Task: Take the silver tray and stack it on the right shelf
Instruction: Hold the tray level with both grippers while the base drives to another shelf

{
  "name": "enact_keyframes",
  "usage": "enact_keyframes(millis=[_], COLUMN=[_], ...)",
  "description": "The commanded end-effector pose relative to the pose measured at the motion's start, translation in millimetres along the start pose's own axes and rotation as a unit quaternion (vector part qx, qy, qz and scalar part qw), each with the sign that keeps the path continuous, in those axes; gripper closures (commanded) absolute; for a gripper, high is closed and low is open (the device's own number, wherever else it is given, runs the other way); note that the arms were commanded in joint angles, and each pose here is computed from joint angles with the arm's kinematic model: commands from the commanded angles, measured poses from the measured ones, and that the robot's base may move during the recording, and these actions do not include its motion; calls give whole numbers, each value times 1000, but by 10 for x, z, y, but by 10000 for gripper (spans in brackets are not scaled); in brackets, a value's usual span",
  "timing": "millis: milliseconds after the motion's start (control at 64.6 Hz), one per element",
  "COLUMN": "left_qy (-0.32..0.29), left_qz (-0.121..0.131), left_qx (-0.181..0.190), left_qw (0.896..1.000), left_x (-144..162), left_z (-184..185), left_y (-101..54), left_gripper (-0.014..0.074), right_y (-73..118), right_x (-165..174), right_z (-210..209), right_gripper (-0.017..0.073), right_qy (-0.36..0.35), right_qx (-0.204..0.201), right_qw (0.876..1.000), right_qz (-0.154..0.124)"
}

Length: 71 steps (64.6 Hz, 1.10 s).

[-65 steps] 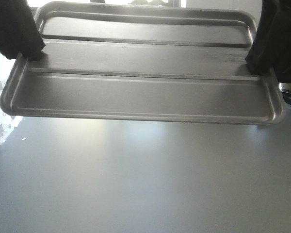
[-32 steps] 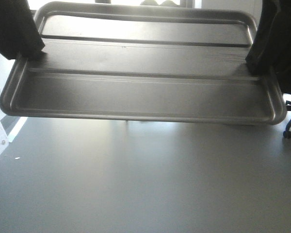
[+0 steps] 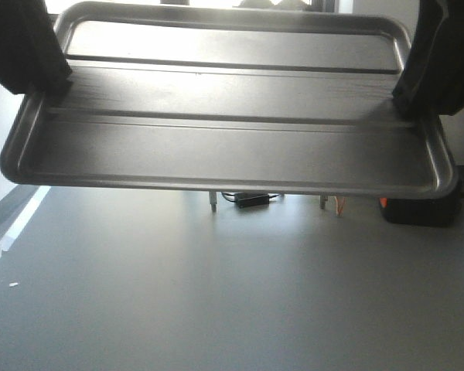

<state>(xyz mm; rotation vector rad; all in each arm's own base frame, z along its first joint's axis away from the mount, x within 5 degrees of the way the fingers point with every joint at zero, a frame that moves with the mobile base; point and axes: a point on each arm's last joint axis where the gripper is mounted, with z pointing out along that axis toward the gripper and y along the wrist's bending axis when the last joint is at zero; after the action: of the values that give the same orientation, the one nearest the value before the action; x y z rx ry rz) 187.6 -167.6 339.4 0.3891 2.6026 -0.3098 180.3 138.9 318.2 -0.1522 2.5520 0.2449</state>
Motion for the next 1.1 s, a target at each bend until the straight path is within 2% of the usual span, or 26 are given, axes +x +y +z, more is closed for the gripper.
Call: enact_keyframes(millis=[0, 1084], left_qy=[-33, -32], left_qz=[18, 16], left_qx=[10, 12], left_qw=[999, 999], left_x=[-47, -45], left_z=[-150, -150], left_y=[-21, -25], left_gripper=[687, 687], right_y=[8, 8], right_x=[-125, -125], right_z=[-153, -153], right_gripper=[503, 503], right_qy=[-52, -52], right_qx=[-14, -14], right_qw=[998, 998], right_qz=[-18, -18])
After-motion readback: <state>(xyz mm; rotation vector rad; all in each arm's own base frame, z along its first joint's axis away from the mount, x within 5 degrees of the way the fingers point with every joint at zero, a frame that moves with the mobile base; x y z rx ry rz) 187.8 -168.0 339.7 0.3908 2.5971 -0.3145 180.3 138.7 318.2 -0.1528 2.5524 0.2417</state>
